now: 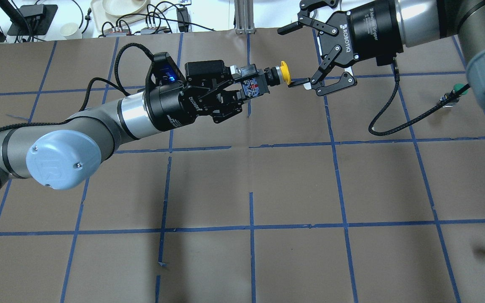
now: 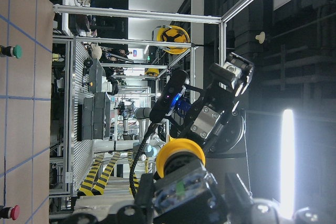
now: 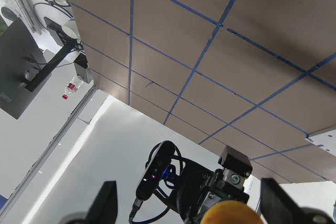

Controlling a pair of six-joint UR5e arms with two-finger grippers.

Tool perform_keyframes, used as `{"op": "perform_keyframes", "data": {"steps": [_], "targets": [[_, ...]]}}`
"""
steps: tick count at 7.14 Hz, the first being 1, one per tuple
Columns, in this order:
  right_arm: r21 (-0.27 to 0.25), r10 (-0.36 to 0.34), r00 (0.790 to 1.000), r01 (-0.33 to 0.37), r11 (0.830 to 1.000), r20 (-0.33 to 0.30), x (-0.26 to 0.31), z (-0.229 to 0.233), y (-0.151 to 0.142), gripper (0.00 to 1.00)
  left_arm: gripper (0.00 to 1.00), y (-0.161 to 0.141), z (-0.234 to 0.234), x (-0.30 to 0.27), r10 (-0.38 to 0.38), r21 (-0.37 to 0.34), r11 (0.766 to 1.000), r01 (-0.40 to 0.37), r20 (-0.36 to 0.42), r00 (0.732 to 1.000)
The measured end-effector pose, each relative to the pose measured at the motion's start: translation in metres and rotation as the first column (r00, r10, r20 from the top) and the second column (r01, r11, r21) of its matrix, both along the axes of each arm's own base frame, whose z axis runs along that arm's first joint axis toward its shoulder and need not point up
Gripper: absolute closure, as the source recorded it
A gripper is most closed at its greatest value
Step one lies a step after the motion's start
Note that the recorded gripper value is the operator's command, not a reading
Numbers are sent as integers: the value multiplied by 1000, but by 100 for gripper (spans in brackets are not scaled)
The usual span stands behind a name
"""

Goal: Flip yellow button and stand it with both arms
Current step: 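Bring the open right gripper to the yellow cap while the left gripper holds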

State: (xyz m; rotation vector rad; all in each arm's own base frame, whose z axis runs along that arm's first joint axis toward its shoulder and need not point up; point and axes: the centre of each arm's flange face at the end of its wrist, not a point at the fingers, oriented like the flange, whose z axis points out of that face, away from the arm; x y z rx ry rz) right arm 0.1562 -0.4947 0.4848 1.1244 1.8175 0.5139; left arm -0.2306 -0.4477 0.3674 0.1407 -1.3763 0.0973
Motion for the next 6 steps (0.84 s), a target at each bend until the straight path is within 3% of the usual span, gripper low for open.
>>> {"op": "perform_keyframes", "data": {"steps": [4,5,6], "targets": [[-7,4,1000,-4,1000,-20,3,7,9,15,97,0,1,0,0,-4,1000,0,-1,1000],[-13,4,1000,-4,1000,-22,4,11,17,24,97,0,2,-1,0,-6,1000,0,-1,1000],[-12,4,1000,-4,1000,-22,5,9,25,40,97,1,3,-1,-1,-8,1000,1,-1,1000]]}}
